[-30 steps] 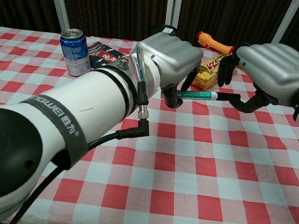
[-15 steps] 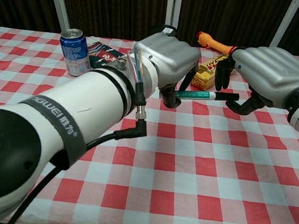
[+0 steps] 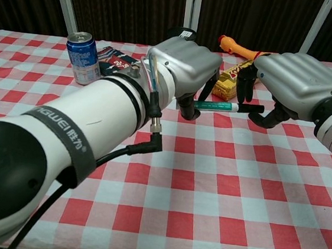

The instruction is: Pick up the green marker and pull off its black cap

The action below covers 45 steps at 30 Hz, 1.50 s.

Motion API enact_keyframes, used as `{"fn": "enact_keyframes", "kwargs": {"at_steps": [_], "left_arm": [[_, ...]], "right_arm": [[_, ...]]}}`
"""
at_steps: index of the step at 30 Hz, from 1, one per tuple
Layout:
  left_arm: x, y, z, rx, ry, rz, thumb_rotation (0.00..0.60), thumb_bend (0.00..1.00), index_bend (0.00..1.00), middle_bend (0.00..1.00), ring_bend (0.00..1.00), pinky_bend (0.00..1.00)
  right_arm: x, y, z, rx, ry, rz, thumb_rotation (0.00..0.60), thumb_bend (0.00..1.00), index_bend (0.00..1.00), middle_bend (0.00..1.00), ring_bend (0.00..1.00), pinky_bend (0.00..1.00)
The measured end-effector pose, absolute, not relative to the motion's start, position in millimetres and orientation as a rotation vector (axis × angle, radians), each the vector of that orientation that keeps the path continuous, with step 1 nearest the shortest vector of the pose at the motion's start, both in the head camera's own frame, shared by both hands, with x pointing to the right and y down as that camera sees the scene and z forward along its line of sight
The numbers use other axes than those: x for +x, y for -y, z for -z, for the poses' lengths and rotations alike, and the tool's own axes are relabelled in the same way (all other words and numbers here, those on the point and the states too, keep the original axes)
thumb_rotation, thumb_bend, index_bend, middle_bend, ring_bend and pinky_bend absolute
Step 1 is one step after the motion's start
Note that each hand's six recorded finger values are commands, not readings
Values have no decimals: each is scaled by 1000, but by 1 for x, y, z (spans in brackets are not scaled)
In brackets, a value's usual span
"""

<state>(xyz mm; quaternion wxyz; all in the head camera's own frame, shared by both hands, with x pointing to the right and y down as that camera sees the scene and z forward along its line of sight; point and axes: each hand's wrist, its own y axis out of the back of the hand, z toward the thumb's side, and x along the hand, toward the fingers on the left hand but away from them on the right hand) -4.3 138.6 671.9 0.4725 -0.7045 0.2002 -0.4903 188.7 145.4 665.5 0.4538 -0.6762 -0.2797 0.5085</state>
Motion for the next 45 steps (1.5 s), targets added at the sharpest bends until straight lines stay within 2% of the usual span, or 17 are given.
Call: {"fn": "enact_keyframes", "kwargs": {"at_steps": [11,27,45], "left_arm": [[-5,-139,-672,-1722,-488,1200,600,438,588,624,622,621],[-8,-138,-671,-1716,-490,1204,600,439,589,624,622,621],[-27,-132,-675,-1707,-498,1196,600,443,588,623,622,618]], "right_arm": [[189,-144,-666,-1649,700,-1259,600,237,631,551,236,219],[190,-140,-663,-1633,740,-1239,600,307,783,675,335,270],[211,-138,-663,-1619,775,-1267,600,320,805,689,347,270]]}}
